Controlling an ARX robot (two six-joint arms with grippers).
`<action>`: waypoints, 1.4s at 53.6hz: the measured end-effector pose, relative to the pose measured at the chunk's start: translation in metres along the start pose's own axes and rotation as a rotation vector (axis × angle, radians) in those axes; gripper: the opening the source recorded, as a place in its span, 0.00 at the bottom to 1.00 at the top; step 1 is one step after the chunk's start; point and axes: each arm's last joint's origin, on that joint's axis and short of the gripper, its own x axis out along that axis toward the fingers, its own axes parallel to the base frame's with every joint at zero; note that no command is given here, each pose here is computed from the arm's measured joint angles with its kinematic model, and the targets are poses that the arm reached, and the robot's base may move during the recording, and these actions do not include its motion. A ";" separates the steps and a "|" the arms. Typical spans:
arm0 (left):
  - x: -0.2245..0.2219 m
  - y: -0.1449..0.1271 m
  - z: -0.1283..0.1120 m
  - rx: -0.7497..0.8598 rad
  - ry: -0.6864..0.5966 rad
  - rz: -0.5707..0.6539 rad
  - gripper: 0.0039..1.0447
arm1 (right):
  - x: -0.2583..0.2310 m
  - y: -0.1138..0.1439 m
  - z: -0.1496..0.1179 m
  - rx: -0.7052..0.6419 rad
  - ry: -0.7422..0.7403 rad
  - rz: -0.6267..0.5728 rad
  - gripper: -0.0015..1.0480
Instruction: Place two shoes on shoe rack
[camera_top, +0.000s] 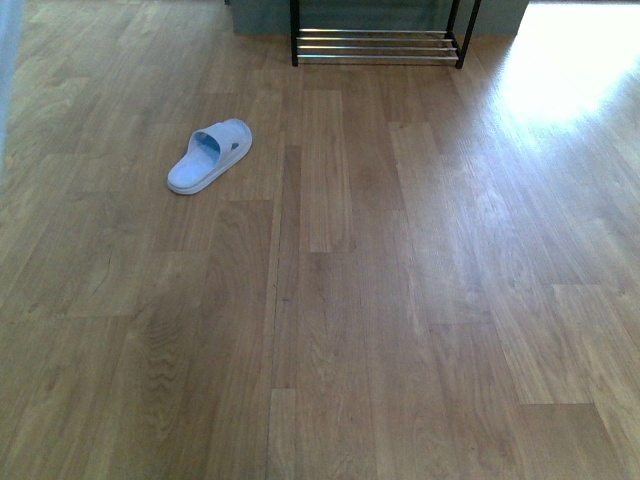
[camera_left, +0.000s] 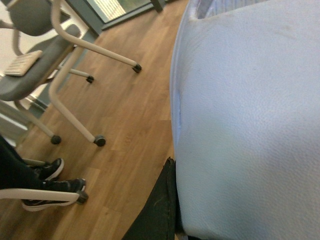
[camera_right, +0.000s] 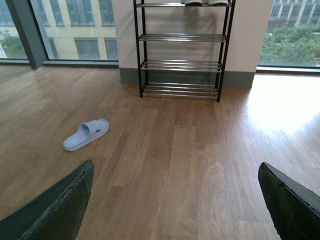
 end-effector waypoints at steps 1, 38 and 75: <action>-0.002 0.001 0.000 -0.001 -0.006 0.006 0.02 | 0.000 0.000 0.000 0.000 0.000 0.000 0.91; -0.033 0.077 -0.083 -0.410 -0.387 -0.460 0.02 | 0.000 0.000 0.000 0.000 0.000 0.000 0.91; -0.027 0.096 -0.119 -0.411 -0.392 -0.446 0.02 | 0.000 0.000 0.000 0.000 0.000 0.000 0.91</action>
